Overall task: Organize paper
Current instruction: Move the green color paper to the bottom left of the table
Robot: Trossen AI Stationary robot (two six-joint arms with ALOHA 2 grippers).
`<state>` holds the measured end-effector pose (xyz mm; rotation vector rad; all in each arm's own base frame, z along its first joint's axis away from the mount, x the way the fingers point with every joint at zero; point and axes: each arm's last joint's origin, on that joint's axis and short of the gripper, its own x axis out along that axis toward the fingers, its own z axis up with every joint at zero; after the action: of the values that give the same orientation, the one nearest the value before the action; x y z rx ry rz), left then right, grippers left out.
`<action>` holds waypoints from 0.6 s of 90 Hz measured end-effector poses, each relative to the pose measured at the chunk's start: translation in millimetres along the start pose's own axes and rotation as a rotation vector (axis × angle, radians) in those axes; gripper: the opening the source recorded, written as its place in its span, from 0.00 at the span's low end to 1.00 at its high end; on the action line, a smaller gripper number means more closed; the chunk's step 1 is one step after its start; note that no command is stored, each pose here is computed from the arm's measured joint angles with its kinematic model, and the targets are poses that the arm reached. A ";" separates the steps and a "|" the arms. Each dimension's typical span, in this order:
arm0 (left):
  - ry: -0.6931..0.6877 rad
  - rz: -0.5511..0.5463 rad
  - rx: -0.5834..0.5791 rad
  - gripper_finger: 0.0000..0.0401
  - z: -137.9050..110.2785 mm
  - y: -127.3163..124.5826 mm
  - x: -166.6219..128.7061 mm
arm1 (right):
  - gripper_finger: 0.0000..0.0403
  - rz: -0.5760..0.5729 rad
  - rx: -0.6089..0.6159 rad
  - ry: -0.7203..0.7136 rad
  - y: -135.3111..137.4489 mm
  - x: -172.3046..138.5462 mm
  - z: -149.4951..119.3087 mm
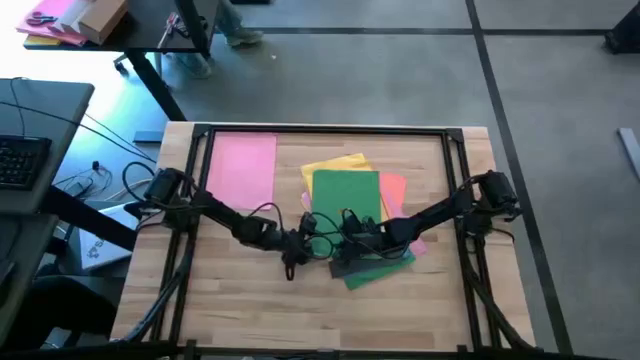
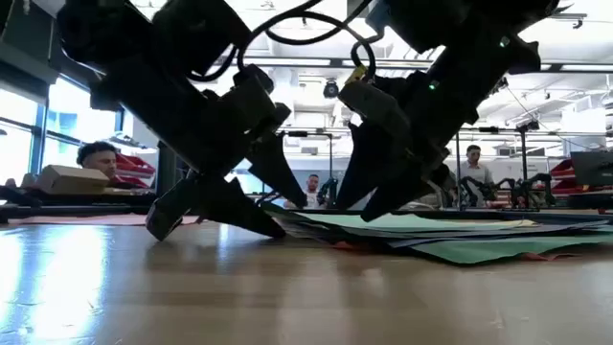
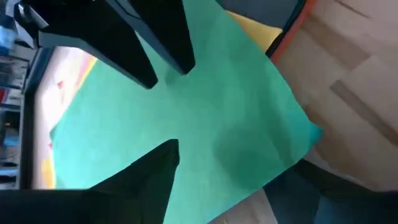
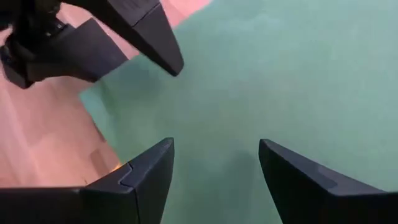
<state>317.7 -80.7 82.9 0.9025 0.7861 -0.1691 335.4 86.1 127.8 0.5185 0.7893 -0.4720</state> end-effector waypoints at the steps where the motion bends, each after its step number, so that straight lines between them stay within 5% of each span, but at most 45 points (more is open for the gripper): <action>1: -0.002 0.003 -0.005 0.47 0.7 -0.5 -0.2 | 0.55 0.000 0.000 0.000 0.0 0.0 0.0; 18: 0.008 0.047 0.023 0.28 6.6 -6.1 -3.9 | 0.55 0.010 -0.022 0.002 0.7 -1.6 0.9; 35: -0.017 0.057 -0.070 0.03 18.2 -5.2 -9.8 | 0.55 0.031 -0.034 -0.003 2.1 -11.5 5.9; 54: 0.030 -0.034 -0.065 0.01 42.7 3.9 -53.8 | 0.55 0.056 -0.061 0.016 2.6 -36.4 12.6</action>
<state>304.2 -120.3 137.4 0.8320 0.8308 -0.1589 321.4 87.9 163.8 0.4873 0.8000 -0.3916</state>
